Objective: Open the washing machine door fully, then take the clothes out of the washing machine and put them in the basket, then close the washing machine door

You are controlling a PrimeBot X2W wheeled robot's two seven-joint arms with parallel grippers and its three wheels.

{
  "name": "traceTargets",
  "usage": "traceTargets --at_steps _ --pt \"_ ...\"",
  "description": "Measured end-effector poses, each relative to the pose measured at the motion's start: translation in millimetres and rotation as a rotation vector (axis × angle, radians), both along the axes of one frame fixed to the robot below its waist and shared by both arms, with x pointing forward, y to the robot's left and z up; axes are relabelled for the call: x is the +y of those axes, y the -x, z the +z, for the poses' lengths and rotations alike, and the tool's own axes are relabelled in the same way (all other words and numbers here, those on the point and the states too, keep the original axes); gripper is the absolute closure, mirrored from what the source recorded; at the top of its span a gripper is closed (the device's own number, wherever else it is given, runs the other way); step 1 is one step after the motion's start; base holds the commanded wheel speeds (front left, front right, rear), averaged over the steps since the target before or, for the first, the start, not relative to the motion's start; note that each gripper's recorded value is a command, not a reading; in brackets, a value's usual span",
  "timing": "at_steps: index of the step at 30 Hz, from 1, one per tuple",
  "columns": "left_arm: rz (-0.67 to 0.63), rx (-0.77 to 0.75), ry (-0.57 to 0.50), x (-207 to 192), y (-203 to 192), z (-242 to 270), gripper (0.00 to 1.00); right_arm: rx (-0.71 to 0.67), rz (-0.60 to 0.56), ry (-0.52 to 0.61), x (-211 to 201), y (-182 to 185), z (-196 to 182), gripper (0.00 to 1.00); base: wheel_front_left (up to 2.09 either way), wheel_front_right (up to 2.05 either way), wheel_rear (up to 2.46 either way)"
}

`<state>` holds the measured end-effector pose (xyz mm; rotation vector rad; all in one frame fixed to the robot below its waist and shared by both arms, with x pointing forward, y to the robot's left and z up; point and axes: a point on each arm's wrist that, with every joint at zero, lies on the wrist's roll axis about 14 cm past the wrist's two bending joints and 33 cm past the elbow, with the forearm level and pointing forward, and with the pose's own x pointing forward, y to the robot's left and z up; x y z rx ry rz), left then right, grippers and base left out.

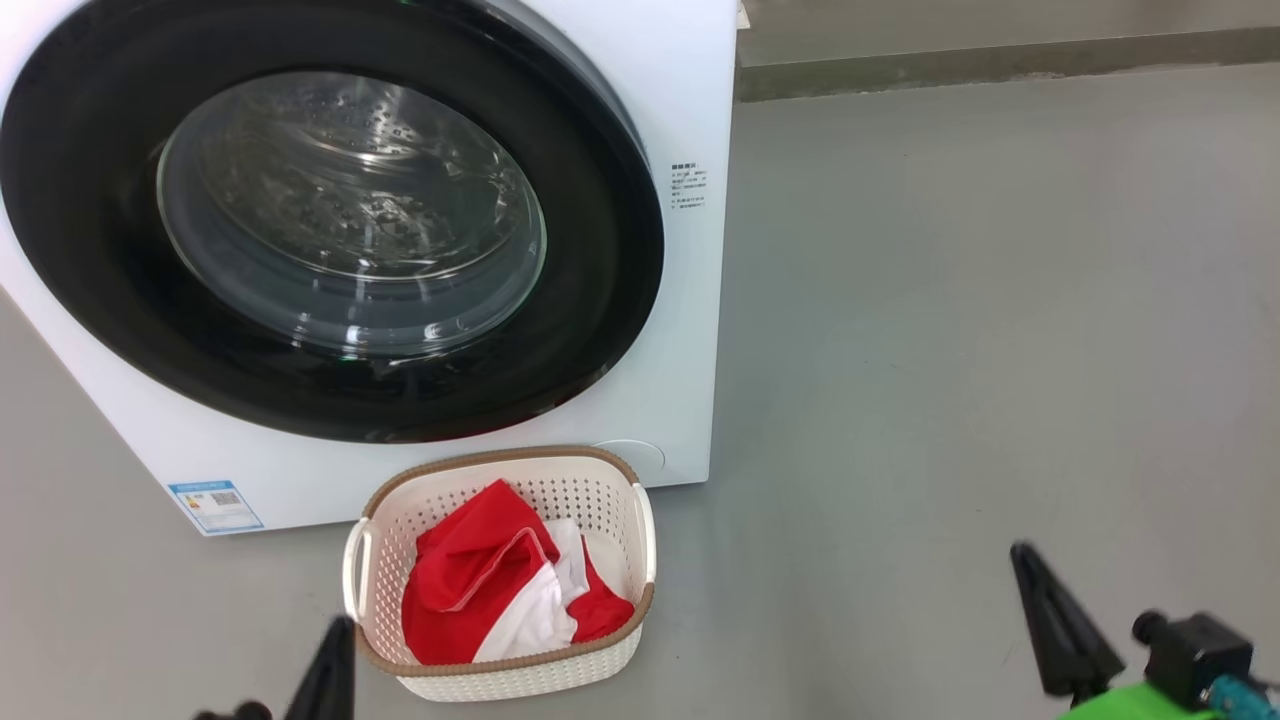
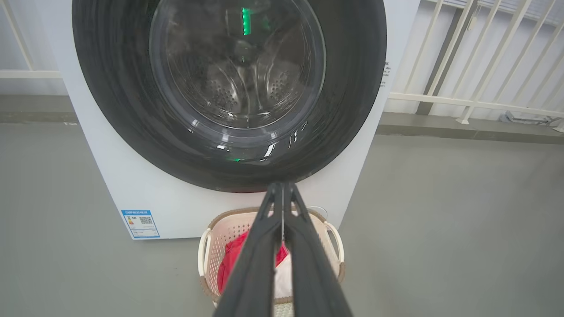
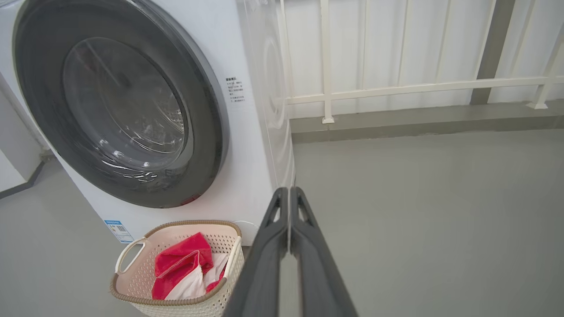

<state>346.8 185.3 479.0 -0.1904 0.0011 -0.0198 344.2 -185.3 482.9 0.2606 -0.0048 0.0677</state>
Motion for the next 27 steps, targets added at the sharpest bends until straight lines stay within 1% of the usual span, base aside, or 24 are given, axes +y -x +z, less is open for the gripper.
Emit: traceTargets --at_steps 3,27 --pt "0.003 0.043 0.019 -1.2 5.6 -12.5 1.00 0.047 -0.004 -0.022 2.0 6.4 -13.7 1.00 0.00 0.00 0.00" --pt "0.059 0.096 0.275 5.5 4.1 -20.4 1.00 0.098 -0.070 -0.262 -7.7 3.4 -19.2 1.00 0.00 0.00 0.00"
